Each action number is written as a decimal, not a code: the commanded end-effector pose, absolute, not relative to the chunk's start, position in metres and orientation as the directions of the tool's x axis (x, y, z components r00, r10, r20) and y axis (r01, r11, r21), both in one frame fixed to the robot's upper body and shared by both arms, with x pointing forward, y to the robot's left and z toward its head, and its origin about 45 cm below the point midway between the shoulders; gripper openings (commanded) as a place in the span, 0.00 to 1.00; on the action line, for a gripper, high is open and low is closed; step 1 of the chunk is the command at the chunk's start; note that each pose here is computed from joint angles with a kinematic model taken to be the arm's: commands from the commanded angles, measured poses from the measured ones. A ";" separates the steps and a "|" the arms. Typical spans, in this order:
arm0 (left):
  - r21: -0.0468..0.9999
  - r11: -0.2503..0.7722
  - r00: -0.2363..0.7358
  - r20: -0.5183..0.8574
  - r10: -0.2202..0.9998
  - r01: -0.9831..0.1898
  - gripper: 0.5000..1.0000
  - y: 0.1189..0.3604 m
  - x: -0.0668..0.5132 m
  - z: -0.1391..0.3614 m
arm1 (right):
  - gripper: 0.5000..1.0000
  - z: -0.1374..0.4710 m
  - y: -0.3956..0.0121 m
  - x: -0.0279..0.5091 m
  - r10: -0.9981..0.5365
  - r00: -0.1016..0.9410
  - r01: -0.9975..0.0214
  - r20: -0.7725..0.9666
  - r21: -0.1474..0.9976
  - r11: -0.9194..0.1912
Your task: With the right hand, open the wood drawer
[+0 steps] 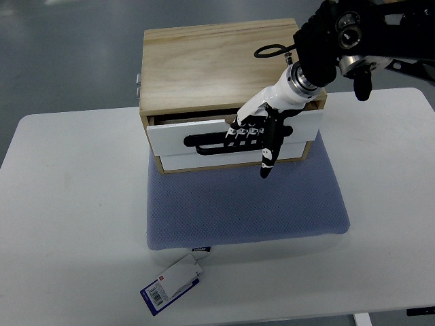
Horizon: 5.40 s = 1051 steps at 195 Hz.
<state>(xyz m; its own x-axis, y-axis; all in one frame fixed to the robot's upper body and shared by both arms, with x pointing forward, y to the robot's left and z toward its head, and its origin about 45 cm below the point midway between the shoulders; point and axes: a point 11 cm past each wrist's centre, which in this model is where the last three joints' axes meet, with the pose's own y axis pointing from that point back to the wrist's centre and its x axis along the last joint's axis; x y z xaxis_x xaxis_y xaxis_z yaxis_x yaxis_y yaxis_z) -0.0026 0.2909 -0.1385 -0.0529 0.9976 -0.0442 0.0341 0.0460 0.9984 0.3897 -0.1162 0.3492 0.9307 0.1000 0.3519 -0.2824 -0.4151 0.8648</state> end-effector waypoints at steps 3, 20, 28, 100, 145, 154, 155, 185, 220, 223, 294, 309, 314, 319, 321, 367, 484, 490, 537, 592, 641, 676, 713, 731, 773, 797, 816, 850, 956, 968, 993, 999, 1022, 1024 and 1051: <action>0.998 0.046 -0.051 -0.044 0.998 0.034 1.00 0.291 -0.003 -0.139 | 0.89 0.349 -0.116 0.388 0.098 0.933 -0.276 0.346 0.865 -0.419; 0.998 0.046 -0.053 -0.044 0.998 0.034 1.00 0.291 -0.003 -0.139 | 0.89 0.351 -0.115 0.386 0.092 0.937 -0.267 0.337 0.860 -0.434; 0.998 0.048 -0.053 -0.046 0.998 0.034 1.00 0.291 -0.003 -0.139 | 0.89 0.352 -0.115 0.386 0.088 0.937 -0.267 0.337 0.858 -0.438; 0.998 0.046 -0.051 -0.044 0.998 0.034 1.00 0.291 -0.003 -0.139 | 0.89 0.350 -0.119 0.379 0.080 0.947 -0.245 0.312 0.858 -0.451; 0.998 0.046 -0.053 -0.044 0.998 0.034 1.00 0.291 -0.003 -0.139 | 0.89 0.346 -0.122 0.376 0.080 0.951 -0.233 0.299 0.861 -0.452; 0.998 0.046 -0.051 -0.044 0.998 0.035 1.00 0.291 -0.003 -0.139 | 0.89 0.346 -0.122 0.375 0.081 0.951 -0.231 0.297 0.862 -0.452; 0.998 0.046 -0.051 -0.044 0.998 0.035 1.00 0.291 -0.003 -0.139 | 0.89 0.346 -0.122 0.375 0.081 0.951 -0.231 0.297 0.862 -0.452; 0.998 0.046 -0.053 -0.044 0.998 0.034 1.00 0.291 -0.003 -0.139 | 0.89 0.344 -0.122 0.375 0.081 0.953 -0.227 0.293 0.863 -0.452; 0.998 0.046 -0.051 -0.044 0.998 0.035 1.00 0.291 -0.003 -0.139 | 0.89 0.345 -0.121 0.374 0.082 0.953 -0.224 0.291 0.862 -0.454; 0.998 0.046 -0.051 -0.044 0.998 0.035 1.00 0.291 -0.003 -0.139 | 0.89 0.345 -0.121 0.374 0.082 0.953 -0.224 0.291 0.862 -0.454; 0.998 0.044 -0.051 -0.043 0.998 0.035 1.00 0.291 -0.003 -0.139 | 0.89 0.348 -0.117 0.368 0.075 0.961 -0.199 0.266 0.855 -0.479; 0.998 0.044 -0.051 -0.043 0.998 0.035 1.00 0.291 -0.003 -0.139 | 0.89 0.349 -0.117 0.366 0.076 0.962 -0.196 0.264 0.854 -0.481; 0.998 0.044 -0.051 -0.043 0.998 0.035 1.00 0.291 -0.003 -0.139 | 0.89 0.349 -0.116 0.366 0.078 0.962 -0.195 0.263 0.855 -0.481; 0.998 0.044 -0.051 -0.043 0.998 0.035 1.00 0.291 -0.003 -0.139 | 0.89 0.348 -0.116 0.365 0.080 0.962 -0.192 0.262 0.855 -0.482; 0.998 0.044 -0.051 -0.043 0.998 0.035 1.00 0.291 -0.003 -0.139 | 0.89 0.348 -0.116 0.365 0.080 0.962 -0.192 0.261 0.855 -0.482; 0.998 0.045 -0.053 -0.043 0.998 0.034 1.00 0.291 -0.003 -0.139 | 0.89 0.349 -0.115 0.362 0.078 0.965 -0.181 0.250 0.853 -0.490; 0.998 0.045 -0.053 -0.043 0.998 0.034 1.00 0.291 -0.003 -0.139 | 0.89 0.351 -0.124 0.360 0.049 0.971 -0.179 0.234 0.846 -0.502; 0.998 0.045 -0.053 -0.043 0.998 0.034 1.00 0.291 -0.003 -0.139 | 0.89 0.351 -0.124 0.360 0.049 0.971 -0.179 0.234 0.846 -0.502; 0.998 0.045 -0.053 -0.043 0.998 0.034 1.00 0.291 -0.003 -0.139 | 0.89 0.350 -0.123 0.358 0.047 0.974 -0.166 0.220 0.844 -0.511; 0.998 0.045 -0.053 -0.043 0.998 0.034 1.00 0.291 -0.003 -0.139 | 0.89 0.346 -0.121 0.356 0.052 0.977 -0.153 0.208 0.846 -0.511; 0.998 0.043 -0.053 -0.041 0.998 0.034 1.00 0.292 -0.003 -0.139 | 0.89 0.349 -0.119 0.355 0.042 0.979 -0.147 0.197 0.839 -0.524; 0.998 0.043 -0.052 -0.041 0.998 0.035 1.00 0.292 -0.003 -0.139 | 0.89 0.365 -0.115 0.357 0.035 0.973 -0.170 0.227 0.815 -0.554; 0.998 0.044 -0.050 -0.043 0.998 0.035 1.00 0.291 -0.003 -0.139 | 0.89 0.373 -0.120 0.358 0.015 0.974 -0.180 0.228 0.805 -0.566; 0.998 0.046 -0.048 -0.044 0.998 0.035 1.00 0.291 -0.003 -0.139 | 0.89 0.378 -0.126 0.359 -0.002 0.971 -0.197 0.238 0.798 -0.569; 0.998 0.046 -0.048 -0.044 0.998 0.035 1.00 0.291 -0.003 -0.139 | 0.89 0.434 -0.143 0.379 -0.123 0.936 -0.327 0.331 0.679 -0.657; 0.998 0.047 -0.050 -0.046 0.998 0.034 1.00 0.290 -0.003 -0.139 | 0.89 0.468 -0.159 0.394 -0.225 0.902 -0.412 0.368 0.580 -0.703; 0.998 0.049 -0.048 -0.047 0.998 0.034 1.00 0.290 -0.003 -0.139 | 0.89 0.488 -0.181 0.413 -0.351 0.868 -0.486 0.351 0.458 -0.744; 0.998 0.047 -0.050 -0.046 0.998 0.034 1.00 0.290 -0.003 -0.139 | 0.89 0.499 -0.216 0.438 -0.523 0.823 -0.564 0.220 0.215 -0.797; 0.998 0.044 -0.052 -0.043 0.998 0.036 1.00 0.290 -0.003 -0.139 | 0.89 0.337 -0.329 0.510 -0.660 0.282 -0.959 -0.697 -0.223 -0.175; 0.998 0.043 -0.052 -0.041 0.998 0.036 1.00 0.290 -0.003 -0.139 | 0.89 0.316 -0.328 0.507 -0.609 0.248 -0.968 -0.753 -0.208 -0.138; 0.999 0.041 -0.050 -0.039 0.998 0.036 1.00 0.291 -0.003 -0.139 | 0.89 0.280 -0.321 0.498 -0.511 0.196 -0.980 -0.837 -0.177 -0.087; 0.999 0.041 -0.052 -0.040 0.998 0.036 1.00 0.291 -0.003 -0.139 | 0.89 0.275 -0.316 0.497 -0.488 0.192 -0.981 -0.851 -0.173 -0.082; 0.999 0.040 -0.051 -0.038 0.998 0.036 1.00 0.291 -0.004 -0.139 | 0.89 0.263 -0.316 0.493 -0.441 0.172 -0.985 -0.881 -0.165 -0.054; 0.999 0.040 -0.051 -0.038 0.998 0.036 1.00 0.291 -0.004 -0.139 | 0.89 0.261 -0.317 0.493 -0.440 0.169 -0.985 -0.882 -0.163 -0.051; 0.999 0.041 -0.050 -0.039 0.998 0.036 1.00 0.291 -0.003 -0.139 | 0.89 0.253 -0.319 0.490 -0.434 0.149 -0.988 -0.889 -0.146 -0.040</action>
<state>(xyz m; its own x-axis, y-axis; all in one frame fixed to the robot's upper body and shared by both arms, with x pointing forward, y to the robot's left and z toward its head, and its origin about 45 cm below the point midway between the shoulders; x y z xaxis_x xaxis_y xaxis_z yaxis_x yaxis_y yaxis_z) -0.0035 0.2907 -0.1386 -0.0505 0.9980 -0.0387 0.0359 0.0405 0.9985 0.4919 -0.3180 0.2594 0.1630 -0.4394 -0.8834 -0.9862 -0.0476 -0.1583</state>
